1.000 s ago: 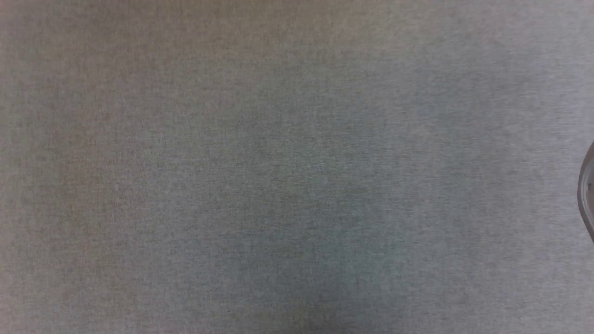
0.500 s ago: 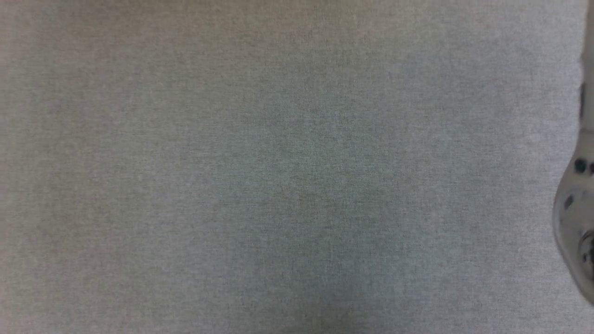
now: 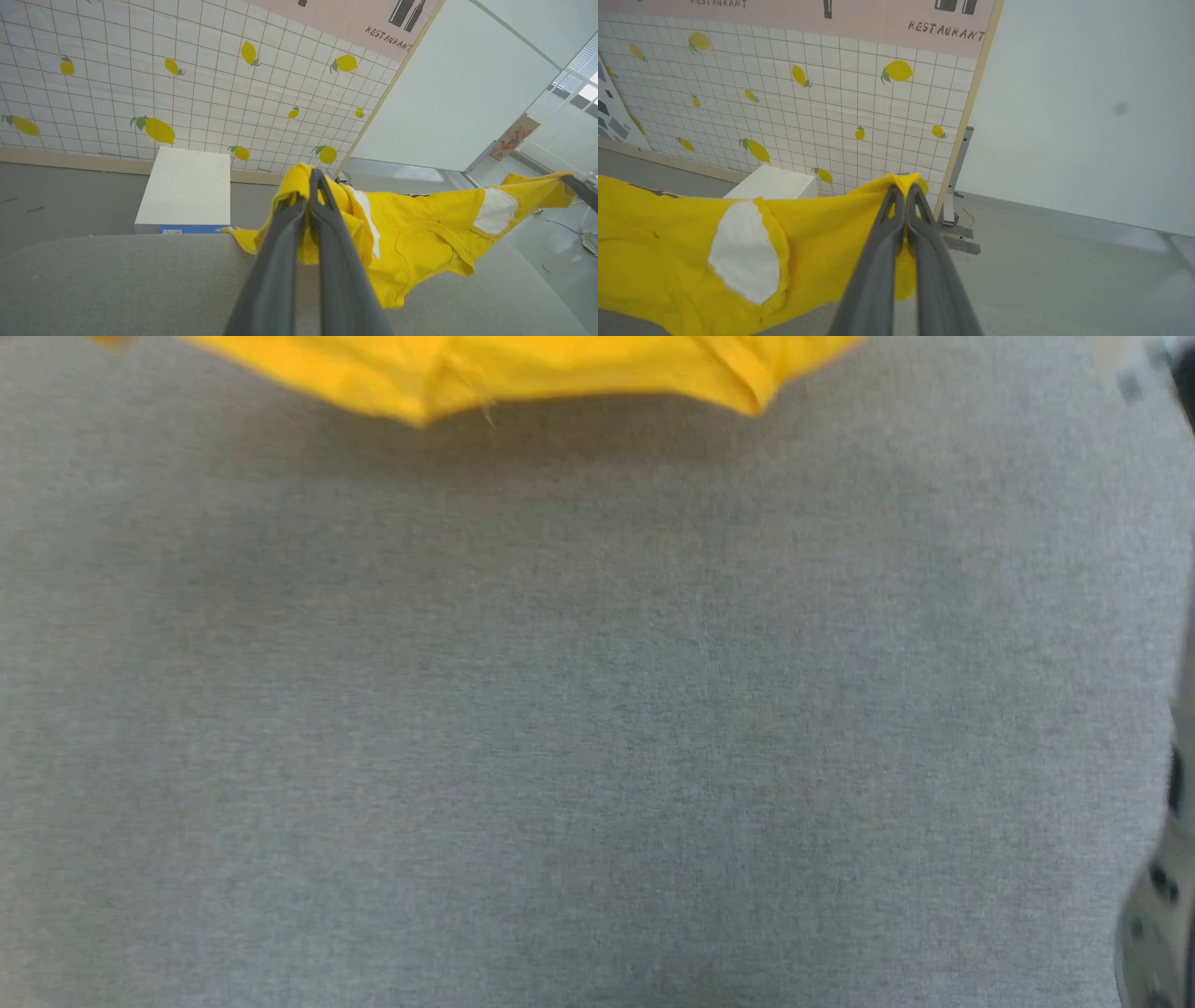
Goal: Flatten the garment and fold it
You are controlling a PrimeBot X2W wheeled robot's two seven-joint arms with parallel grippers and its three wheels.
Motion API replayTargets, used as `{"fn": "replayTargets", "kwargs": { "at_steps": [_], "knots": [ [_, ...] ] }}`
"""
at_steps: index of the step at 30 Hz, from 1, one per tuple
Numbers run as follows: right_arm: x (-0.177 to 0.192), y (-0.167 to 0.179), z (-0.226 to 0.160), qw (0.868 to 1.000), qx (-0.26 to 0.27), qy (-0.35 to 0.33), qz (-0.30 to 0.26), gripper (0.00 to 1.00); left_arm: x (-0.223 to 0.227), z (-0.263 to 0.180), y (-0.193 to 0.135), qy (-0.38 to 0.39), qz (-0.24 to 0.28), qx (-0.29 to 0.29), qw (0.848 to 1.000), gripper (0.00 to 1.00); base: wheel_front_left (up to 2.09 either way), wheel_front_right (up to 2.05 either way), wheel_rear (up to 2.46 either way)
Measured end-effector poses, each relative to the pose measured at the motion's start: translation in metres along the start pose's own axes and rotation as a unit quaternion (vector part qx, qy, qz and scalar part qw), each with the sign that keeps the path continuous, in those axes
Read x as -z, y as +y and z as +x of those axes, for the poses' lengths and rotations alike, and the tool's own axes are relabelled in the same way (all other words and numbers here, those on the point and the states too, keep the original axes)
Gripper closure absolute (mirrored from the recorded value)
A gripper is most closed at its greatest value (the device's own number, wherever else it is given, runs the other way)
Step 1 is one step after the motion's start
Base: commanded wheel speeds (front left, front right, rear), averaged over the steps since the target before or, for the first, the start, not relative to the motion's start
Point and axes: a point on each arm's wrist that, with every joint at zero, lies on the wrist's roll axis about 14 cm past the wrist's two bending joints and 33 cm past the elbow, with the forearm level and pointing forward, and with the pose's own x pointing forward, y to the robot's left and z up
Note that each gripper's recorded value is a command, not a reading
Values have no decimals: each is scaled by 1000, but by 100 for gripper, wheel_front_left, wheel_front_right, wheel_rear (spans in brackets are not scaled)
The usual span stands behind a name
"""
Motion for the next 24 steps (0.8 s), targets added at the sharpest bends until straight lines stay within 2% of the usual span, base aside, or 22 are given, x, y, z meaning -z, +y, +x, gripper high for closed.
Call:
{"fn": "replayTargets", "kwargs": {
  "at_steps": [5,9,13,24],
  "knots": [
    [12,-10,-47,999,3,32,36,100,10,-43,-8,12,-17,3,1000,100,0,0,0],
    [21,-25,-81,996,21,46,70,100,15,-77,-1,5,-43,-23,999,100,0,0,0],
    [38,-34,-112,991,33,65,114,100,46,-111,4,37,-63,-48,996,100,0,0,0],
    [79,-28,-191,976,20,137,171,100,107,-184,-30,96,-96,-55,989,100,0,0,0]
  ]
}}
